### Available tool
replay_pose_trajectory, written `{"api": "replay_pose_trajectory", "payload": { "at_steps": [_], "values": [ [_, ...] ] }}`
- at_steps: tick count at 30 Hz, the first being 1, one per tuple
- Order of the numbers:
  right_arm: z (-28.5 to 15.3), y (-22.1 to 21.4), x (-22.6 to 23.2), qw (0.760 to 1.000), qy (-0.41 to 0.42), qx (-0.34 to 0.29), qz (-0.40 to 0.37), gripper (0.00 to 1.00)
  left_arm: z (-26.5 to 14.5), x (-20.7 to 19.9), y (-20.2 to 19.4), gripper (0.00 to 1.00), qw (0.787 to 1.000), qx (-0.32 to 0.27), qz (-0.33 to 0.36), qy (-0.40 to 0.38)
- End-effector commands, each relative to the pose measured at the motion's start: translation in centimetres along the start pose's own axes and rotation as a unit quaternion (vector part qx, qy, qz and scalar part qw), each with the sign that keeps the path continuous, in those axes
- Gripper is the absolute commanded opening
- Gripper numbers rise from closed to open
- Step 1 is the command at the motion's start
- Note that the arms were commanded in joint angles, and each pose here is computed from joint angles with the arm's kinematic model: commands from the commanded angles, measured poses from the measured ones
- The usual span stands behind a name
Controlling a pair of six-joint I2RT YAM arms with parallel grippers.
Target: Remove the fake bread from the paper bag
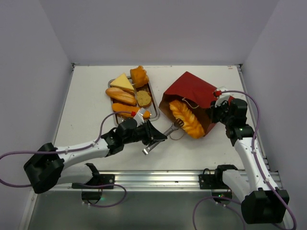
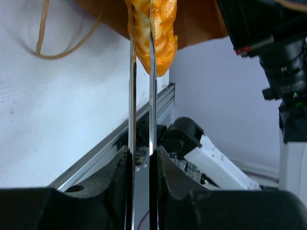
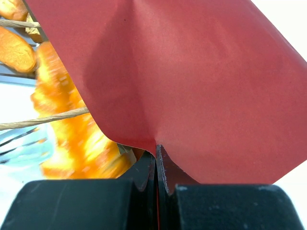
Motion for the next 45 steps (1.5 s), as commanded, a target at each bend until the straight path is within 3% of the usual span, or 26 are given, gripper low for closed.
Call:
{"api": "replay_pose_trajectory", "payload": {
  "at_steps": [1, 11, 18, 22, 30, 45],
  "values": [
    [0.0, 0.9, -0.4, 1.0, -0.015, -0.021, -0.011, 0.0, -2.4, -1.3, -1.3, 0.0, 0.997, 0.032, 0.053, -0.041],
    [-0.1, 1.0, -0.6, 0.999, -0.021, -0.024, -0.012, 0.0, -9.1, -0.7, -4.1, 0.0, 0.987, 0.086, 0.127, -0.038],
    [-0.1, 1.0, -0.5, 0.999, -0.019, -0.024, -0.013, 0.0, -12.7, -0.1, -3.4, 0.0, 0.99, 0.038, 0.132, 0.012],
    [-0.1, 1.2, -0.5, 0.999, -0.018, -0.027, -0.014, 0.0, -13.8, -1.1, -0.7, 0.0, 0.99, -0.041, 0.128, 0.042],
    [-0.3, 1.2, -0.5, 0.999, -0.019, -0.029, -0.016, 0.0, -14.5, -3.3, 5.7, 0.0, 0.978, -0.132, 0.138, 0.083],
    [-0.4, 1.3, -0.4, 0.999, -0.019, -0.031, -0.019, 0.0, -12.1, 1.0, 17.0, 0.0, 0.971, -0.213, 0.08, 0.073]
  ]
}}
Point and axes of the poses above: each gripper's point midway between its finger pads, its own z axis out along the fingers, its own x axis along the line the jaws close on, y = z × x, the point moved 4 cm from there along -z, back along the fingers, and after that the axes turned 7 degrees about z, right-handed, at the moved point
